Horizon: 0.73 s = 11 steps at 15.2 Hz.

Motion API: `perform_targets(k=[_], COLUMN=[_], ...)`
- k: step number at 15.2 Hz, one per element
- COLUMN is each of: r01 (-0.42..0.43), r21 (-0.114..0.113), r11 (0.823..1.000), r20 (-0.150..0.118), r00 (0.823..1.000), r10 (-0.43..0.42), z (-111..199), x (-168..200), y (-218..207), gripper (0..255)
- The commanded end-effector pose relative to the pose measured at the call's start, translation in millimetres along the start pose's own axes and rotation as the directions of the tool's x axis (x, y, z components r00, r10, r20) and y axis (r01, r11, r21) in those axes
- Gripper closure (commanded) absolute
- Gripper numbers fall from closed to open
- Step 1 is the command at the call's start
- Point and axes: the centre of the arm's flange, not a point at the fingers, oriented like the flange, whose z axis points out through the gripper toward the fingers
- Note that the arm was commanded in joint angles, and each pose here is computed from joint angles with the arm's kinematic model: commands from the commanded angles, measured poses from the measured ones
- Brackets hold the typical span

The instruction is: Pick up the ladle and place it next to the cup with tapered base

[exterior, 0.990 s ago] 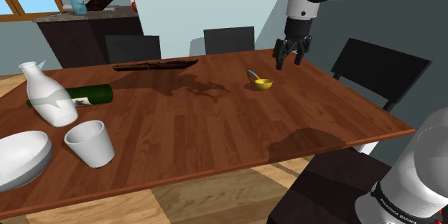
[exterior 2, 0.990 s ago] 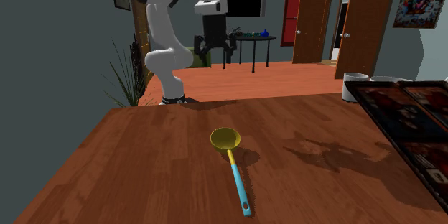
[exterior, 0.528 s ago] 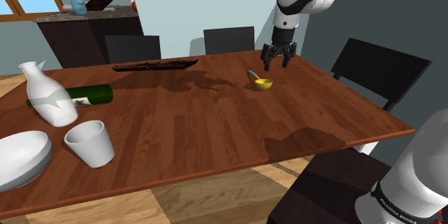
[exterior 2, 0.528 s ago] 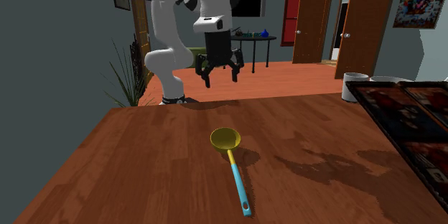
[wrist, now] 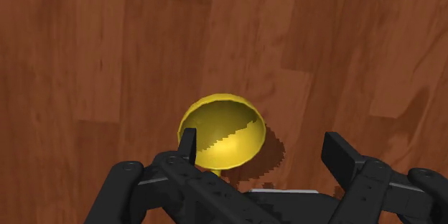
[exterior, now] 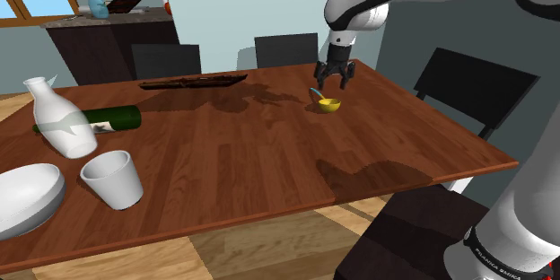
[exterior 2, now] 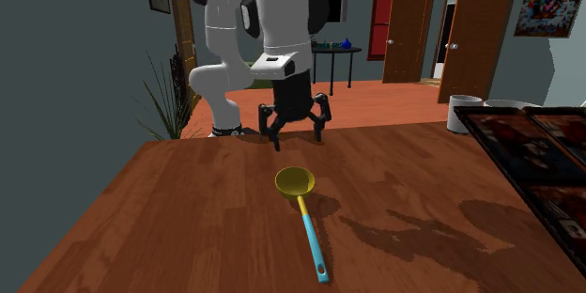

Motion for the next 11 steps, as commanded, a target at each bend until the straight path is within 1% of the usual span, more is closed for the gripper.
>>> perform_targets(k=[1,7,11], r01=[-0.030,-0.120,-0.126], r21=[0.011,0.041,0.043], r11=[0.999,0.992,0.991], r20=[0.005,0.024,0.026], r00=[1.000,0.993,0.992], r10=[0.030,0.119,0.125], z=[12,50,69], x=[23,91,95], y=[10,38,39], gripper=[0,0,0])
